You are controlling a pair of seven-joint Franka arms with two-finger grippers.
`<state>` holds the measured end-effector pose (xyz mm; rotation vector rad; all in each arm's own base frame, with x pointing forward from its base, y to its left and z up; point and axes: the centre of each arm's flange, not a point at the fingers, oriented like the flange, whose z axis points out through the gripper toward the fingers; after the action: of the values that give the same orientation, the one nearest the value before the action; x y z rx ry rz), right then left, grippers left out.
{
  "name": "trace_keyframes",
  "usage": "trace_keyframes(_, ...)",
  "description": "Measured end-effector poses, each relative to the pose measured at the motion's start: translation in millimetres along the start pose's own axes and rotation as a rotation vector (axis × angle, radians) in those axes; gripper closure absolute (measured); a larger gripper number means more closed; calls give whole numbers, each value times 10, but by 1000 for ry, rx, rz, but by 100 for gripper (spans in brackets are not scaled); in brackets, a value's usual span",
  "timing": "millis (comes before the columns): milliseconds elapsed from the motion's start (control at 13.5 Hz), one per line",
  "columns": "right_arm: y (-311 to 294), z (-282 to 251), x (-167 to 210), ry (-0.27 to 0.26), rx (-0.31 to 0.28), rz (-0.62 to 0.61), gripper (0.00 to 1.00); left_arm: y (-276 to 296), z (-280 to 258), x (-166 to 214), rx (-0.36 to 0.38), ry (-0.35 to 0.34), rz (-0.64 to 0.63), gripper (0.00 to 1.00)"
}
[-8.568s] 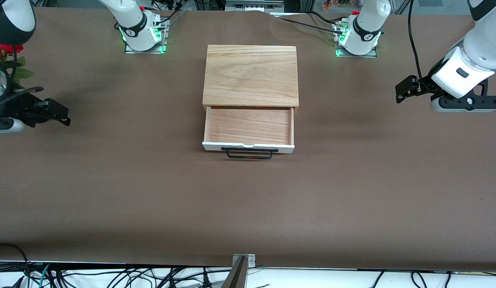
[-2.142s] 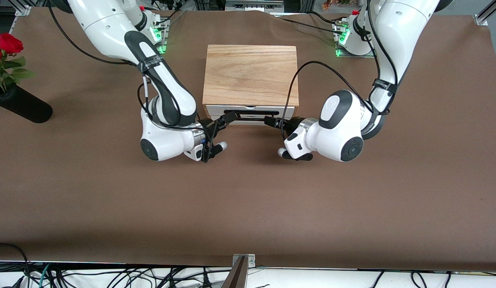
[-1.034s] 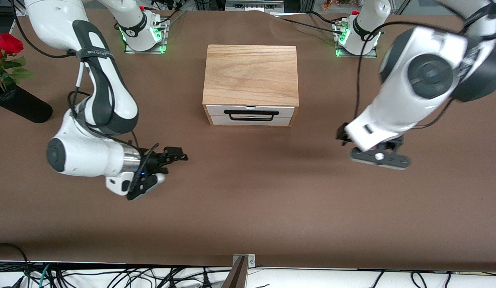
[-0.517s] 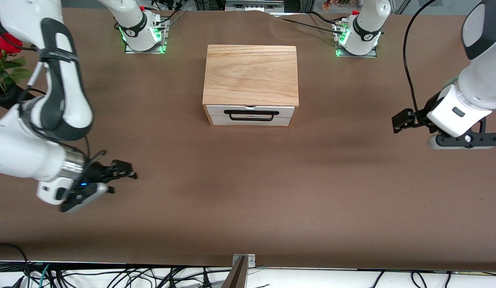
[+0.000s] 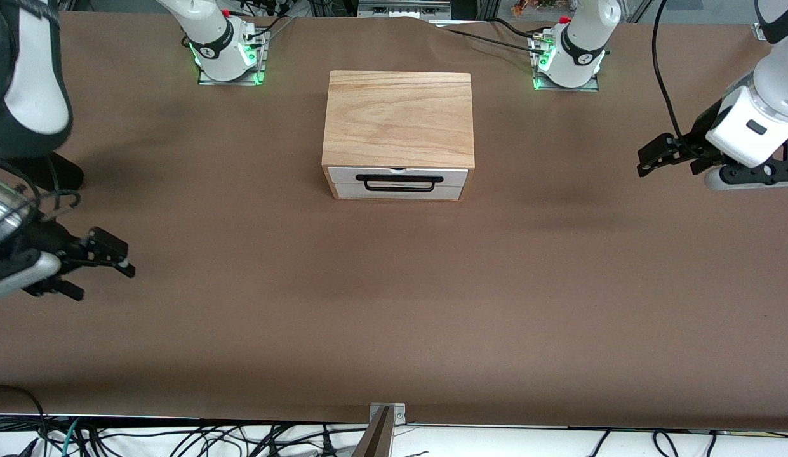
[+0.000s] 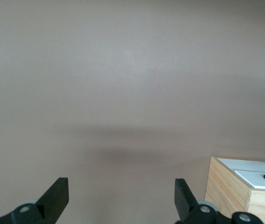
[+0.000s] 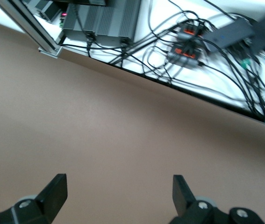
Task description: Close drawer with both arms simultaneously
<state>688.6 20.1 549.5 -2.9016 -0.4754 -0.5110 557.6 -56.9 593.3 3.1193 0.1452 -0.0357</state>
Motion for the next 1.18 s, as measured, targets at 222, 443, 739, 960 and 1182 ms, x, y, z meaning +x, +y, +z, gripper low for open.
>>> trace_keyframes(222, -151, -406, -163, -73, -17, 272, 0, 61, -14, -53, 1, 3, 13, 0)
trace_keyframes(443, -220, -634, -398, -155, -142, 339, 0, 153, -5, -73, 2, 3, 30, 0)
trace_keyframes(739, -255, -653, -702, -202, -183, 337, 0, 142, -3, -72, 2, 1, 28, 0)
trace_keyframes(960, -259, -623, -755, -225, -181, 339, 0, 137, -3, -71, 2, 1, 28, 0)
trace_keyframes(1182, -252, -598, -764, -236, -182, 340, 0, 104, 0, -68, 3, -3, 22, 0)
